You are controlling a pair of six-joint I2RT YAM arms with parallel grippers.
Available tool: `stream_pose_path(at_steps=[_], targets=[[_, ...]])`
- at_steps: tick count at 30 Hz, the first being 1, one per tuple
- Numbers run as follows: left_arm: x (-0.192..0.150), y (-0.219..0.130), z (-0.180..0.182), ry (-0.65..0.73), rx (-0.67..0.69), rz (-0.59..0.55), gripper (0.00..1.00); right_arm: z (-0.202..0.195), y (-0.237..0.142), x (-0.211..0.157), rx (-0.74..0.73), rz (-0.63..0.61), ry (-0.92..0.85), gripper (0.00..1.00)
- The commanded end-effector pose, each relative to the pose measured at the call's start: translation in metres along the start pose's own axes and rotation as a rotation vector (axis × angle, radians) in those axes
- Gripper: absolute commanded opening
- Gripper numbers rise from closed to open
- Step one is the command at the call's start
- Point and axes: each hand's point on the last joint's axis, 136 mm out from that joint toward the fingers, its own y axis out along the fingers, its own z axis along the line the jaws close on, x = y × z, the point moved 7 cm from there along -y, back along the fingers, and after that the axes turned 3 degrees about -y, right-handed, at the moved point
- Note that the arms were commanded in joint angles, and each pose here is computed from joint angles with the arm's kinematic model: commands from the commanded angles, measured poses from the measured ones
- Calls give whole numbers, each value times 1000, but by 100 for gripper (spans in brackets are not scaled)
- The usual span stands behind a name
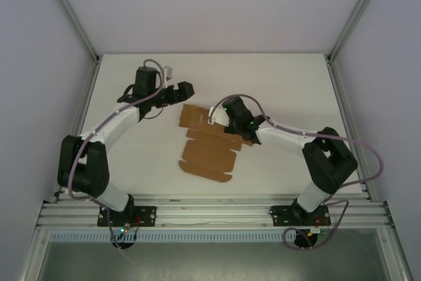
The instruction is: Assemble paper box
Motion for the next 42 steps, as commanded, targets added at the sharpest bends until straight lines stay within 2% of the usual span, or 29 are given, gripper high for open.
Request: stream_pose_path(at_steps=[1,6,9,12,16,22,23,27,35,38,42], targets=[[-6,13,-19,30,-46,84,86,-14,-10,12,-83,-62,-18,0],[-18,27,-16,27,38,149,73,-17,-18,15,-88,-89,-11,0],[-28,31,-16,21,54,189,68,-17,-21,14,-91,-90,-7,0],[-36,34,-14,18,80,208,68,-18,-22,13,-100,-89,5,0],[-39,47,-14,-20,40,226,62,-14,-23,16,-85,-130,18,0],[-38,63,-24,-112,-116,224,48,-9,-22,17,-84,-143,11,0],[-39,65,-24,-116,-112,224,46,-8,-22,17,-89,-144,9,0],[-39,66,-19,-127,-62,213,28,-8,-23,18,-102,-157,12,0],[-43,68,-17,-139,6,193,14,-7,-24,16,-118,-152,11,0],[-45,68,-17,-141,5,190,14,-7,-26,16,-121,-156,16,0],[-44,57,-20,-86,24,175,39,-9,-30,15,-129,-164,38,0]])
